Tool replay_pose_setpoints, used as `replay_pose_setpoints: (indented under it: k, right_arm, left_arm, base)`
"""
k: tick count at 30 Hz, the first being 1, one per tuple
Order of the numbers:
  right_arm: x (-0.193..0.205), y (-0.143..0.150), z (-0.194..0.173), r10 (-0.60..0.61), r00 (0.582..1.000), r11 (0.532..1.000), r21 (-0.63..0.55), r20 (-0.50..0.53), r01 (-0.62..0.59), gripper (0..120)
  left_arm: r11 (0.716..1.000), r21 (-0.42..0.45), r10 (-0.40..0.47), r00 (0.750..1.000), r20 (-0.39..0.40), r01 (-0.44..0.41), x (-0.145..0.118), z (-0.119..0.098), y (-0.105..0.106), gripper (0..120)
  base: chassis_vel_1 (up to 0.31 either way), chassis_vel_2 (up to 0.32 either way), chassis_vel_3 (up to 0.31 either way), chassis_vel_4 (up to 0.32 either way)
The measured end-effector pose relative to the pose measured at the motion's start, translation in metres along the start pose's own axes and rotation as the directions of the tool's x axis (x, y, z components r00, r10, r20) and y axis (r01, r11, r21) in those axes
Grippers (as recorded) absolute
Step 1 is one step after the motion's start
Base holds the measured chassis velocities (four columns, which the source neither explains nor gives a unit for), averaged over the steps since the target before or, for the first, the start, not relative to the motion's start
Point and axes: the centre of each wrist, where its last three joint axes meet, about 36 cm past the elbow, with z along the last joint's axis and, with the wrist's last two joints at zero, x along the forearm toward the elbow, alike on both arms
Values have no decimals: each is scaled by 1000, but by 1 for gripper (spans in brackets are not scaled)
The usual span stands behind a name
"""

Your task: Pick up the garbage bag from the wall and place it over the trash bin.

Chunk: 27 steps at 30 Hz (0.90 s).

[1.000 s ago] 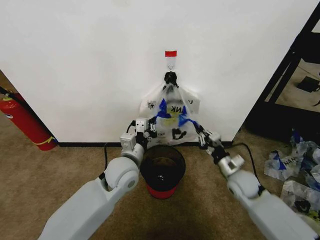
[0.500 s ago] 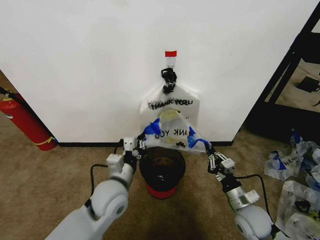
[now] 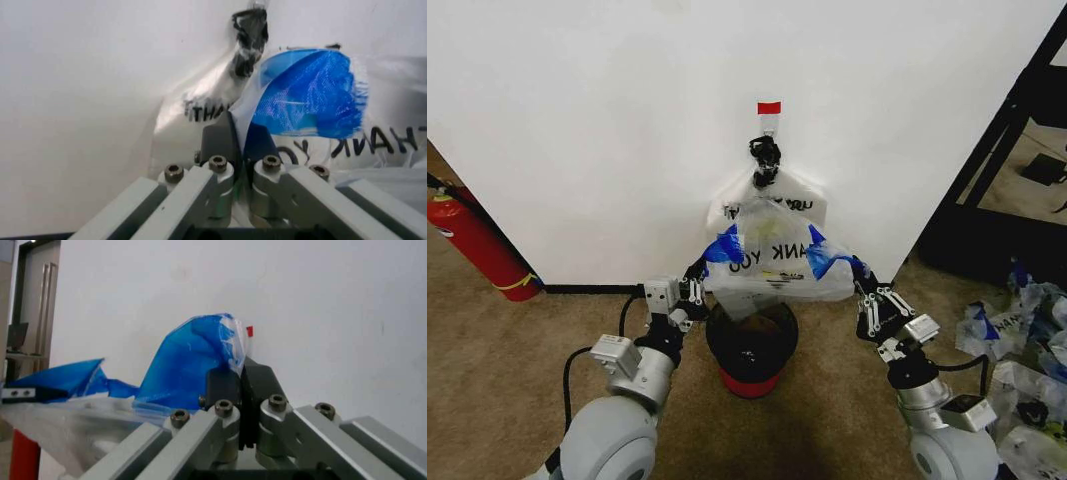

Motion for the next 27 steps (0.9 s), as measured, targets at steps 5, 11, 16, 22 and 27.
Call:
replay_pose_setpoints:
  k: [5, 11, 16, 22, 27]
  right_arm:
    - [6, -3, 16, 2, 1000, 1000, -1, -18, -2, 0]
    - [10, -2, 53, 11, 999, 1000, -21, -40, -12, 0]
    - [10, 8, 85, 17, 998, 997, -70, -67, -22, 0]
    - [9, 15, 107, 4, 996, 994, -109, -85, -13, 0]
    - [11, 23, 130, 6, 994, 991, -136, -111, -21, 0]
  left_arm:
    - [1000, -26, -10, 1000, 10, 10, -5, 9, 6, 0]
    - [996, -75, -40, 999, 20, 42, -18, 32, 20, 0]
    - [995, -88, -54, 998, 27, 56, -27, 36, 25, 0]
    - [992, -102, -76, 996, 41, 80, -39, 39, 34, 0]
    - [989, -112, -92, 995, 34, 95, -45, 47, 39, 0]
  base:
    - [0, 0, 0, 0]
    - [0, 0, 0, 0]
    - [0, 0, 0, 0]
    - [0, 0, 0, 0]
    - [0, 0, 0, 0]
